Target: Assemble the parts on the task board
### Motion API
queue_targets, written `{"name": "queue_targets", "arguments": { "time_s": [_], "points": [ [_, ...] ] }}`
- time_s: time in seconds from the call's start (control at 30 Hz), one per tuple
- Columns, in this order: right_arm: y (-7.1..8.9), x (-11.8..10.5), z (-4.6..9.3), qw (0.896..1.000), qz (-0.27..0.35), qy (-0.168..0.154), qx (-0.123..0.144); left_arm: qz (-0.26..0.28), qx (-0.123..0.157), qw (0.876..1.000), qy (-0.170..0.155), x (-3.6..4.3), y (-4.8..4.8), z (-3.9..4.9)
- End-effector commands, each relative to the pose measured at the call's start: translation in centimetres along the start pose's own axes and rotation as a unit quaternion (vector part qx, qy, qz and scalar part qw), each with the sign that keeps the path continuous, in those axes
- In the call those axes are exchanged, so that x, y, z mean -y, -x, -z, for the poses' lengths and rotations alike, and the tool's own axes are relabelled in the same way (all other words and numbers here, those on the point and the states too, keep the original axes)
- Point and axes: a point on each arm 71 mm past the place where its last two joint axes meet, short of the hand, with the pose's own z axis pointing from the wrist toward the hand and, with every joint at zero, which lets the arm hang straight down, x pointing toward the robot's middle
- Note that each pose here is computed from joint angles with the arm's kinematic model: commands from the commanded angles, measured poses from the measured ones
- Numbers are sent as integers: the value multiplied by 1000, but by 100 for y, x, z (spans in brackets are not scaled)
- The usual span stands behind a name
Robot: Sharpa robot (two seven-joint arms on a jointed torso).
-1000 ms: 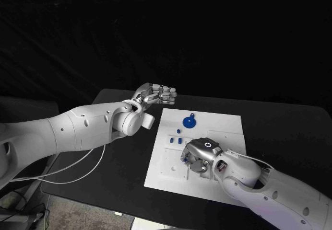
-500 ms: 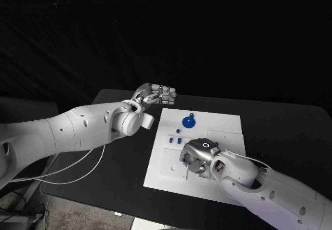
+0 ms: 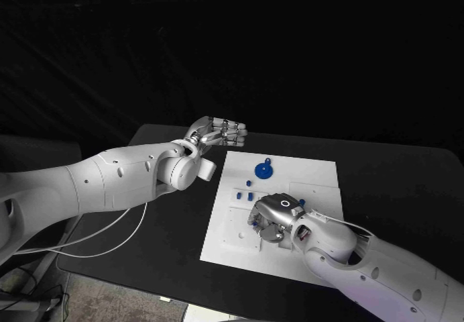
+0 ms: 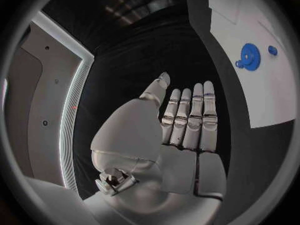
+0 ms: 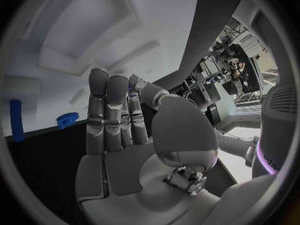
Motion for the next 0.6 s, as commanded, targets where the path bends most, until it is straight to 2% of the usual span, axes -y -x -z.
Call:
{"name": "queue_targets", "arguments": {
  "time_s": [0.03, 0.6],
  "points": [
    [-51, 3, 6, 1000, 4, -4, -4, 7, -10, 1000, -2, 11, -27, -6],
    [-46, 43, 10, 1000, -16, -5, 12, 8, -13, 1000, 0, 8, -29, -6]
  ]
}}
